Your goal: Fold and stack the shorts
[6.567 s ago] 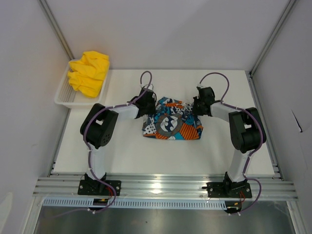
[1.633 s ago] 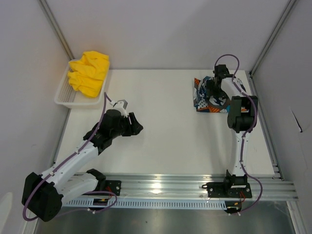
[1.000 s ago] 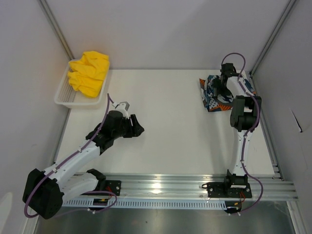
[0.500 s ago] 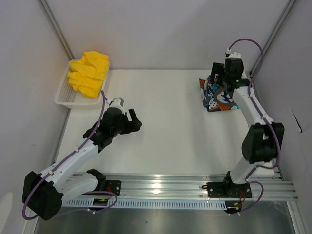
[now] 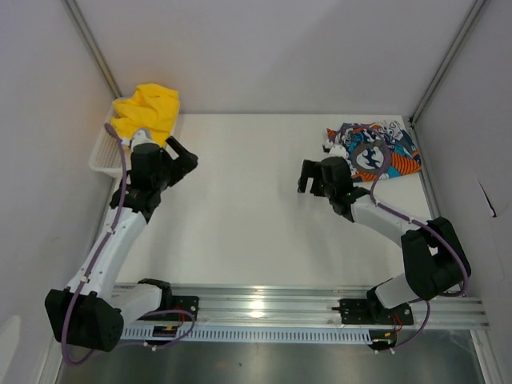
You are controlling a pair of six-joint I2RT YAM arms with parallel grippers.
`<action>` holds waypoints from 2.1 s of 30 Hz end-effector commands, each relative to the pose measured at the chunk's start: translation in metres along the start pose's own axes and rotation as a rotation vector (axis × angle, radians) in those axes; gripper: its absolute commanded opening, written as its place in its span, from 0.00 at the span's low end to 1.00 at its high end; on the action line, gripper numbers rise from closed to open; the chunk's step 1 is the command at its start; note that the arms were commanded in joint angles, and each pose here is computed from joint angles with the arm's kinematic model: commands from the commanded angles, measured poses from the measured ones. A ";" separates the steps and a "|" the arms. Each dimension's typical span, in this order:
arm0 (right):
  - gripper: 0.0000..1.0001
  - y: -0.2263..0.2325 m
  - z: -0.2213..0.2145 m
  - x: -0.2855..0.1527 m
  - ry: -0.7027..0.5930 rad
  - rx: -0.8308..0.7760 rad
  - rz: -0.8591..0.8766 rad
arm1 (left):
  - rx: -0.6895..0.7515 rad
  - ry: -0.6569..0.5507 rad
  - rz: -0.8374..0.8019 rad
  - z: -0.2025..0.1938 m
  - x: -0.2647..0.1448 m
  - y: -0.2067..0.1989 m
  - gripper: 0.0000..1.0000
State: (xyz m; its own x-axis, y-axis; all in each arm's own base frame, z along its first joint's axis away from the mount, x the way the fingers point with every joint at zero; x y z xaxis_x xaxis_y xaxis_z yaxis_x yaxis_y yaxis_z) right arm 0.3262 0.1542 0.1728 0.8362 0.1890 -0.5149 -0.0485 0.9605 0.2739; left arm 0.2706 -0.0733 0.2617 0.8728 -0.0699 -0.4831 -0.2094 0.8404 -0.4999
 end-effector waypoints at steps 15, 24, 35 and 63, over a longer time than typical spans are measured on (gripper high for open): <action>1.00 0.045 -0.051 -0.048 -0.235 -0.022 0.179 | -0.629 -0.298 0.290 0.136 0.095 0.092 0.99; 0.99 0.041 -0.055 -0.046 -0.271 -0.047 0.129 | -0.691 -0.312 0.343 0.168 0.181 0.107 0.99; 0.99 0.041 -0.055 -0.041 -0.276 -0.062 0.105 | -0.748 -0.257 0.304 0.171 0.273 0.121 0.98; 0.99 0.051 -0.054 -0.043 -0.277 -0.102 0.135 | -0.216 -0.981 -0.422 0.225 -0.085 -0.106 0.00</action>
State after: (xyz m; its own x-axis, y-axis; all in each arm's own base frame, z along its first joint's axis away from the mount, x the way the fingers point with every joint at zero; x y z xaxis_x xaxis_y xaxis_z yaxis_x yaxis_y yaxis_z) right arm 0.2495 0.2003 0.1433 0.9085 0.2746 -0.3149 -0.2146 0.9533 0.2124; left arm 0.3848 -0.0239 0.4455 0.9607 0.1885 0.2039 0.0292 0.6615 -0.7493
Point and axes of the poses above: each gripper's point midway between its finger pads, its own x axis out along the fingers, its own y axis along the line the jaws close on, z = x × y, the point moved 8 cm from there along -x, back along the fingers, and after that the axes turned 2 degrees about x, right-handed, at the moved point
